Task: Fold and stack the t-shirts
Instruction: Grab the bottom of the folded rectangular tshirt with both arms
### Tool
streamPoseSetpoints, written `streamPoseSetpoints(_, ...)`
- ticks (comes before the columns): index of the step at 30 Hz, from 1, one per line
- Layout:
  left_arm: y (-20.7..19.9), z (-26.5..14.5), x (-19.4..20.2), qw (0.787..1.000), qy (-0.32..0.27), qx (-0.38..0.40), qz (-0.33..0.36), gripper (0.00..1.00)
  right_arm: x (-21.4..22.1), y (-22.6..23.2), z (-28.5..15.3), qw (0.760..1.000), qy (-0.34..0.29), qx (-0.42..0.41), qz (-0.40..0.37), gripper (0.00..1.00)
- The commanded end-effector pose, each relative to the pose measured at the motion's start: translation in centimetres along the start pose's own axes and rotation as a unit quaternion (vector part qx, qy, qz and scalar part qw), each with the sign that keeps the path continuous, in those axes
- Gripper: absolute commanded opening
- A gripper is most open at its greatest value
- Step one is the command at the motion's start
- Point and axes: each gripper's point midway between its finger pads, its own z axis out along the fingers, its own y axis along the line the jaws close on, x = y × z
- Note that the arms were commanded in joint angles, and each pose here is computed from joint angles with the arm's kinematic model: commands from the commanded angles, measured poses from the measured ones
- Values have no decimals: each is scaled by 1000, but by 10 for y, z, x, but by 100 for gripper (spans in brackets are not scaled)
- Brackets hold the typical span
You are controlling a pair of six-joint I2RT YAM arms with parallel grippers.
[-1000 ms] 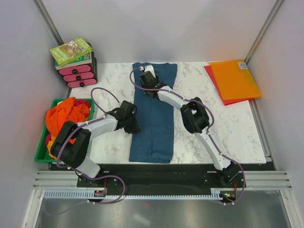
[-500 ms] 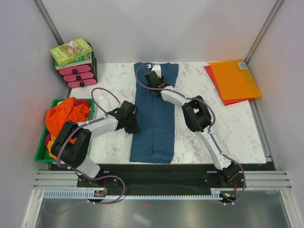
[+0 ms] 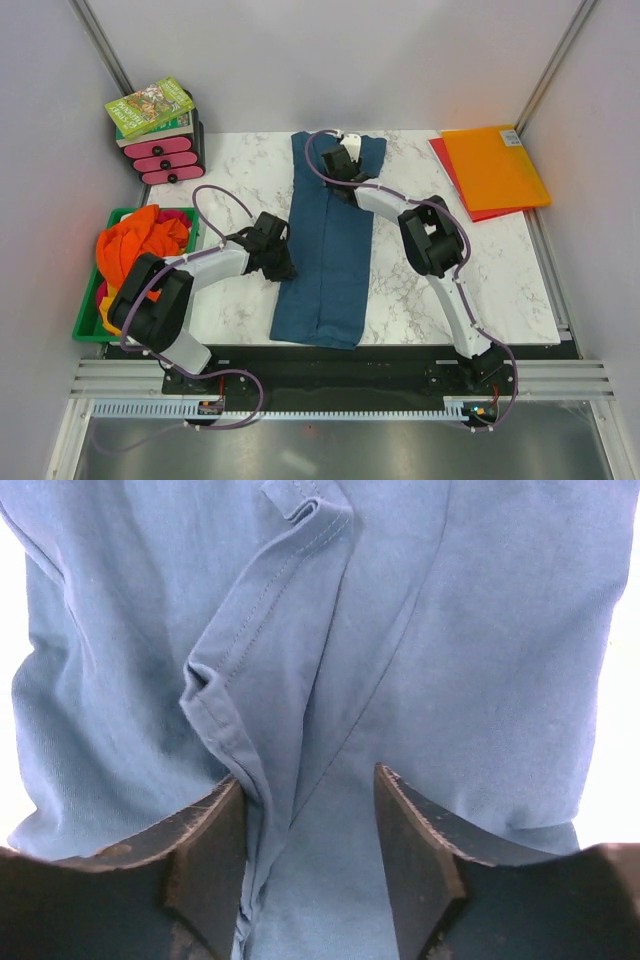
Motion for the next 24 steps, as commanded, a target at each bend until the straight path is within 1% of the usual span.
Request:
streamPoseSetpoints(1, 3, 5, 8, 1000, 16, -14, -10, 26, -58, 18, -19, 997, -49, -35, 45, 55)
streamPoseSetpoints(3, 3, 5, 8, 1000, 17, -14, -11, 25, -58, 15, -18, 997, -46, -33, 50, 47)
streamPoseSetpoints(4, 3, 5, 8, 1000, 18, -13, -11, 25, -56, 12, -16, 997, -42, -27, 53, 39)
streamPoseSetpoints(7, 3, 6, 10, 1000, 19, -14, -9, 25, -50, 0, -13, 997, -33, -9, 66, 26)
streamPoseSetpoints(9, 3, 5, 10, 1000, 19, -13, -10, 25, -45, -9, -16, 996, -29, 1, 84, 24)
streamPoseSetpoints(10, 2, 5, 10, 1000, 19, -12, -11, 25, -49, -12, -19, 995, -32, 1, 93, 26)
streamPoseSetpoints(12, 2, 5, 10, 1000, 21, -11, -12, 25, -39, -17, -20, 993, -19, -1, 114, 32)
streamPoseSetpoints(13, 1, 5, 10, 1000, 21, -10, -12, 25, -38, -22, -20, 992, -16, -1, 128, 39)
streamPoseSetpoints(15, 0, 5, 9, 1000, 21, -10, -12, 25, -33, -23, -26, 986, -4, -16, 163, 48)
streamPoseSetpoints(16, 0, 5, 10, 1000, 22, -10, -13, 25, -42, -25, -32, 985, -10, -21, 173, 54)
streamPoseSetpoints(17, 0, 5, 10, 1000, 21, -9, -13, 25, -36, -31, -34, 984, -7, -18, 174, 56)
streamPoseSetpoints(19, -1, 4, 9, 1000, 20, -7, -13, 25, -56, -27, -46, 983, -34, -38, 176, 63)
streamPoseSetpoints(21, -2, 3, 9, 1000, 20, -5, -14, 25, -68, -22, -52, 984, -50, -59, 161, 68)
streamPoseSetpoints(24, -4, 2, 8, 1000, 19, -1, -13, 25, -101, -6, -64, 981, -75, -92, 153, 70)
